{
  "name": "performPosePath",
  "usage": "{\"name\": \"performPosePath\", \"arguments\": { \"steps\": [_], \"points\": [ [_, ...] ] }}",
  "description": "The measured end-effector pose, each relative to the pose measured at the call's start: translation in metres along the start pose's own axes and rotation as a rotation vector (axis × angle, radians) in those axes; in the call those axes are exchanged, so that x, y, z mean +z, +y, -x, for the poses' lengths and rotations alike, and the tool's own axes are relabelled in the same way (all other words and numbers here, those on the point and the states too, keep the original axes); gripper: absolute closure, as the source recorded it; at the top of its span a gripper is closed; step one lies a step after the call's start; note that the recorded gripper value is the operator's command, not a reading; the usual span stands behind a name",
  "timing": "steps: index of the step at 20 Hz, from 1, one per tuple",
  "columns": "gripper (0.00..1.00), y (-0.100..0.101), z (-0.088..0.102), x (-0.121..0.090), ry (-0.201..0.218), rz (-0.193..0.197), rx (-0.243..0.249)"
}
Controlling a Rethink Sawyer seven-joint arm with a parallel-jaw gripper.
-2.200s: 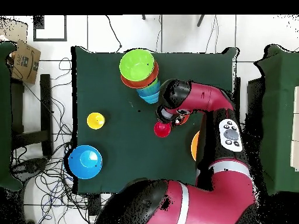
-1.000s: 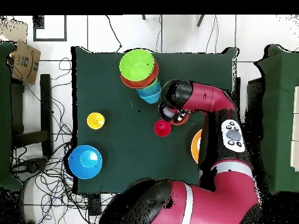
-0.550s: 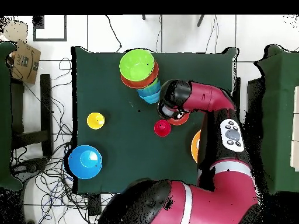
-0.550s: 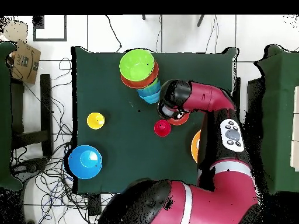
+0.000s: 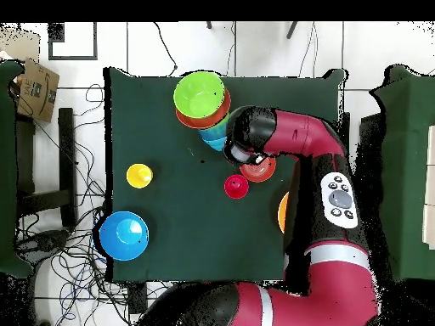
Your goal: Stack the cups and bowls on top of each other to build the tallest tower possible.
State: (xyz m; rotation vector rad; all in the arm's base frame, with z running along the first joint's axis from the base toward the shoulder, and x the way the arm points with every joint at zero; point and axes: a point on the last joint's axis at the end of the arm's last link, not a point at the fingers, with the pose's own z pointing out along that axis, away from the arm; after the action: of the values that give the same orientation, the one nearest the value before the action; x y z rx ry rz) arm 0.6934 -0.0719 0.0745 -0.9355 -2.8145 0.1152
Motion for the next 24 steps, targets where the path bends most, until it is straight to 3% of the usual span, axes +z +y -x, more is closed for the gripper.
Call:
{"name": "performPosePath", "arguments": {
  "steps": [6, 9, 19, 24],
  "points": [
    [0.00, 0.018, 0.000, -0.044, -0.049, 0.045, 0.001],
    [0.00, 0.027, -0.003, -0.056, -0.058, 0.061, -0.001],
    [0.00, 0.061, -0.022, -0.061, -0.049, 0.091, -0.026],
    [0.00, 0.072, -0.030, -0.054, -0.071, 0.129, -0.024]
  ]
}}
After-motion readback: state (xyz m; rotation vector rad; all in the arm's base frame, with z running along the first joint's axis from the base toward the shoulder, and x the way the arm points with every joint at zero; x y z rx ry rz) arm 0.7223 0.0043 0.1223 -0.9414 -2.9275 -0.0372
